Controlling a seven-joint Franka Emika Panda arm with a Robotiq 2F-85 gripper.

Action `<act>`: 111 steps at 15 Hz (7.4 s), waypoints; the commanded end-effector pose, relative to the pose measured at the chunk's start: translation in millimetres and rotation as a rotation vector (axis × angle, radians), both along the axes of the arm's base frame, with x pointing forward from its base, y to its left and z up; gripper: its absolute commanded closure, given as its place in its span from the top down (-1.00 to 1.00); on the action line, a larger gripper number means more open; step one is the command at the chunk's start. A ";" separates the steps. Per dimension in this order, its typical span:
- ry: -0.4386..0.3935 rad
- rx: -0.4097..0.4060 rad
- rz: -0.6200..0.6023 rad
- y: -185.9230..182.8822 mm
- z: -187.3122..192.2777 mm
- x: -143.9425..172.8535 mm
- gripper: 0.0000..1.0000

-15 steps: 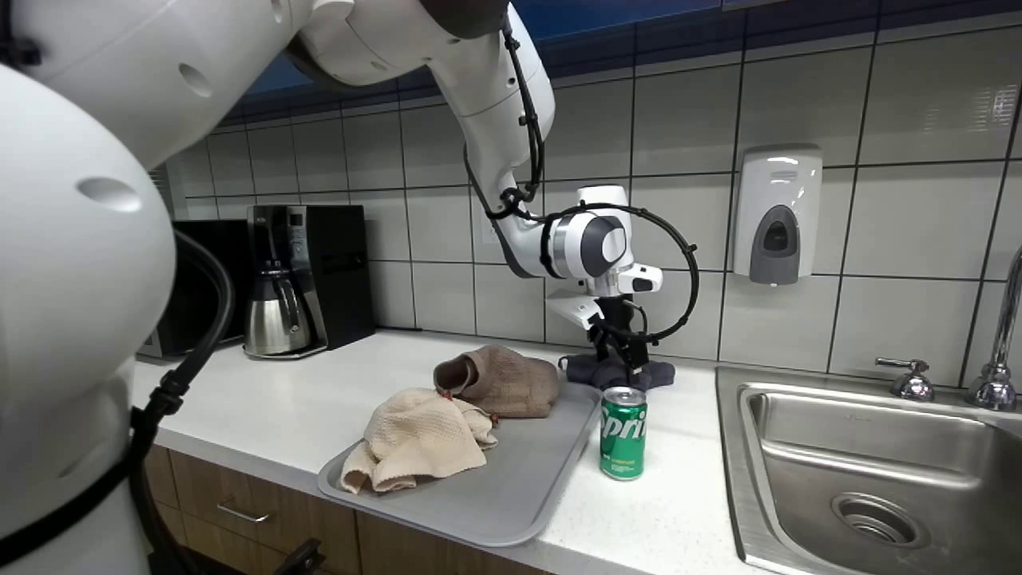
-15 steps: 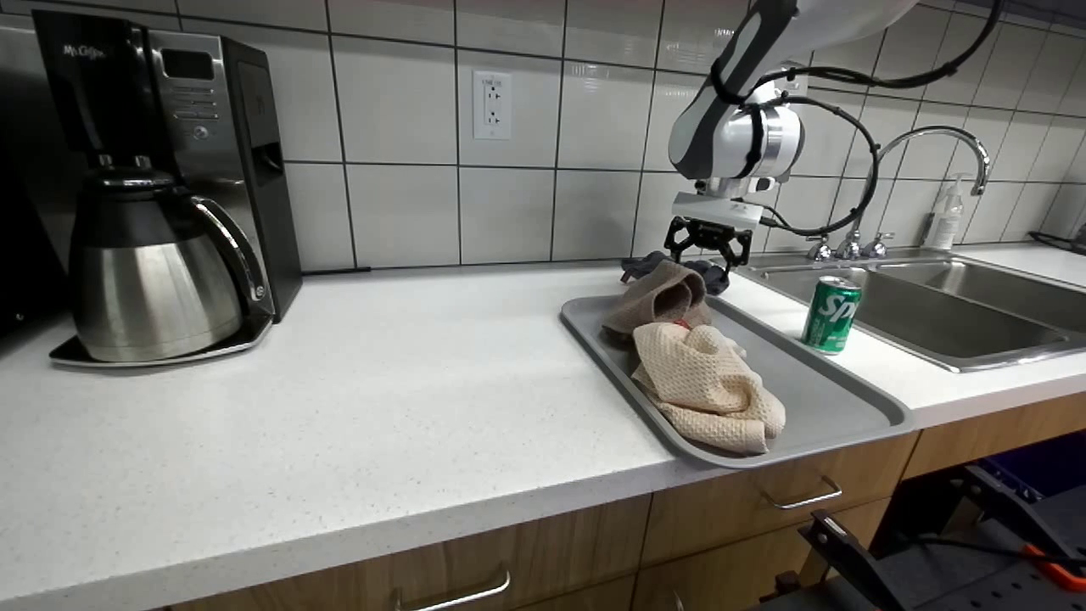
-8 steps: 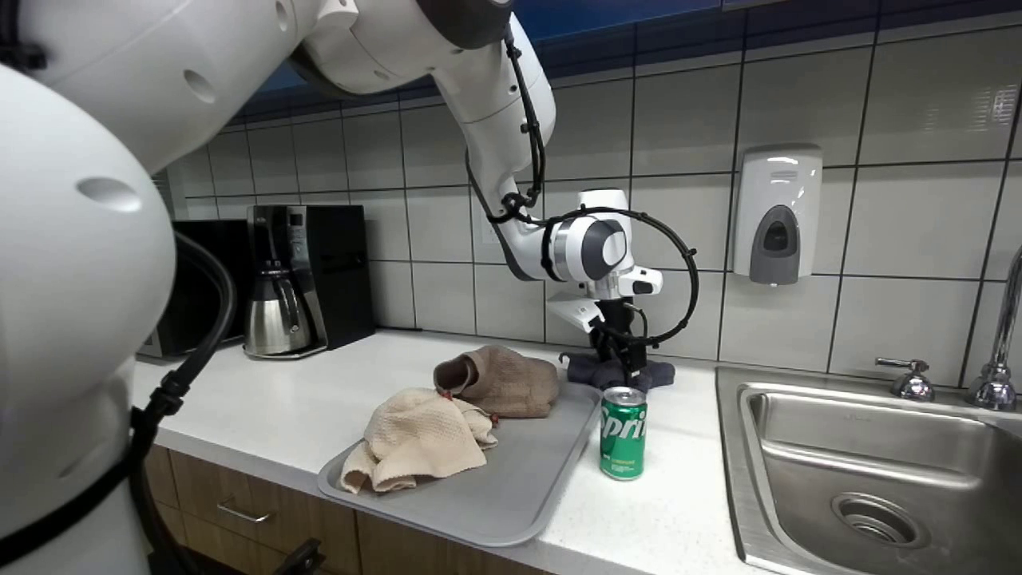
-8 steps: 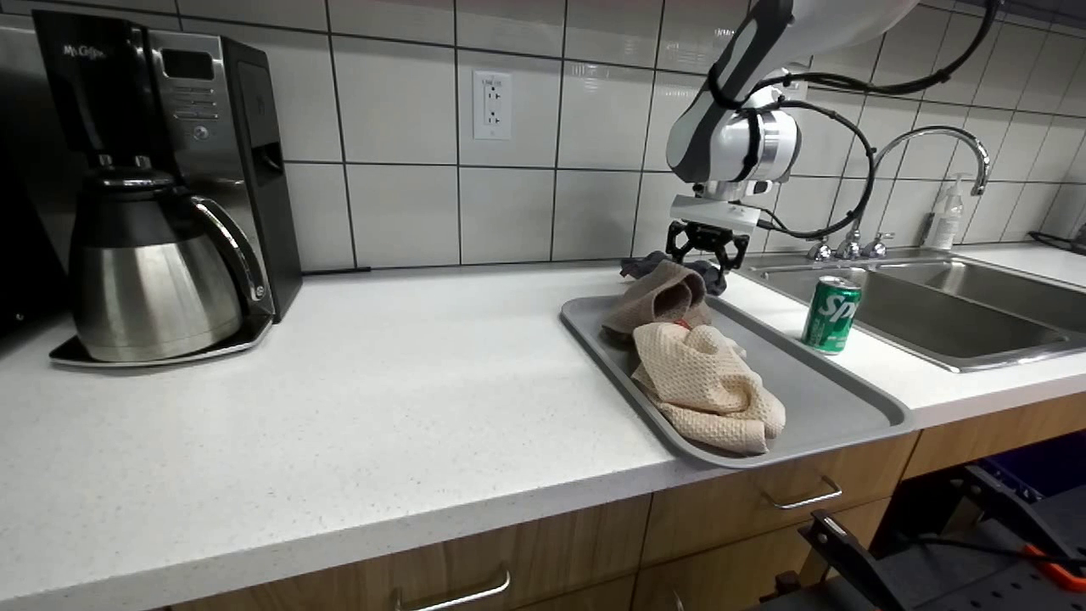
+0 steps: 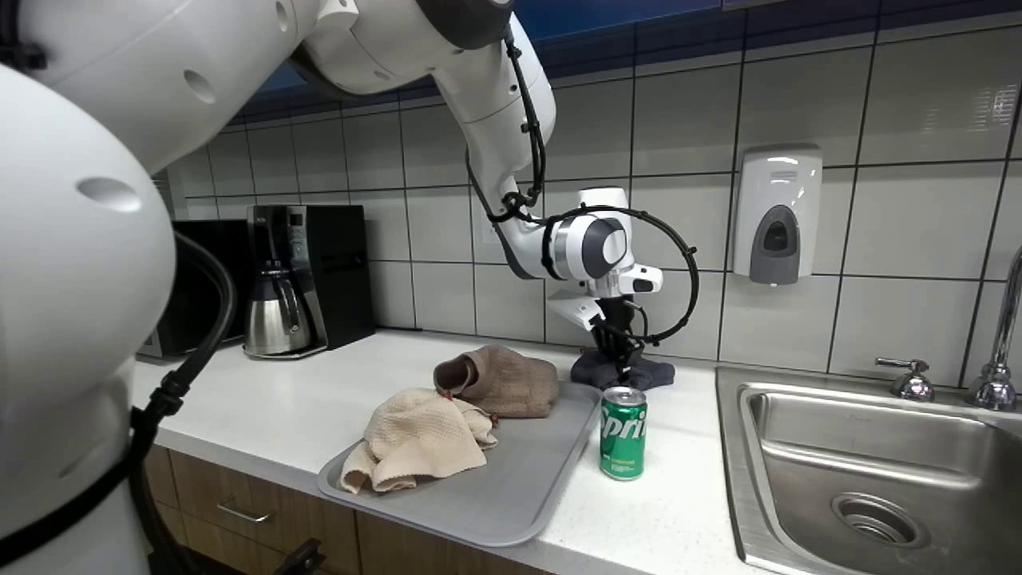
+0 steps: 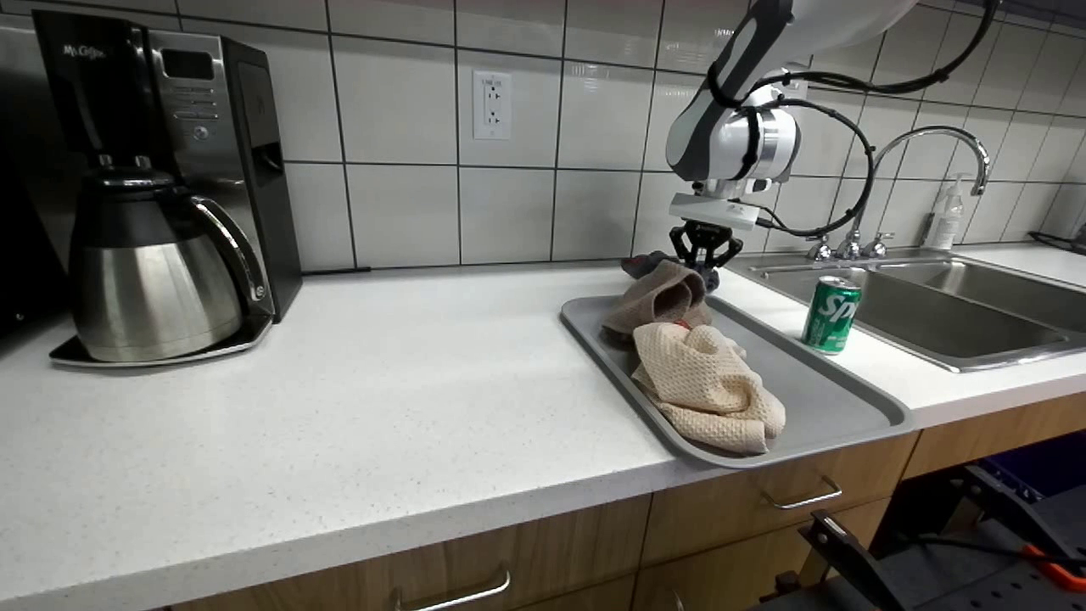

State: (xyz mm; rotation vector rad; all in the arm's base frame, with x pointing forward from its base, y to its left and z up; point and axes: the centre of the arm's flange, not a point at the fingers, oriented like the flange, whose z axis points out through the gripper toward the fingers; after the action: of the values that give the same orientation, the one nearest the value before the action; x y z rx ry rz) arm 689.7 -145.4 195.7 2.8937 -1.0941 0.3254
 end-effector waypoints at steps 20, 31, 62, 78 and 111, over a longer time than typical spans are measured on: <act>-0.078 -0.040 0.111 25.1 71.5 -39.0 -0.95; -0.084 -0.082 0.208 40.1 110.2 -89.0 -0.95; 0.008 -0.050 0.520 121.7 125.1 -198.5 -0.95; 0.156 -0.031 0.515 120.9 78.1 -201.2 0.75; 0.135 -0.010 0.624 170.9 112.3 -275.4 1.00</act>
State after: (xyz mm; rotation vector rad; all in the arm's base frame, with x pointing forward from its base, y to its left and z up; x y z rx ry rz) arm 413.9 25.6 308.1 3.1137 -0.1463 0.1373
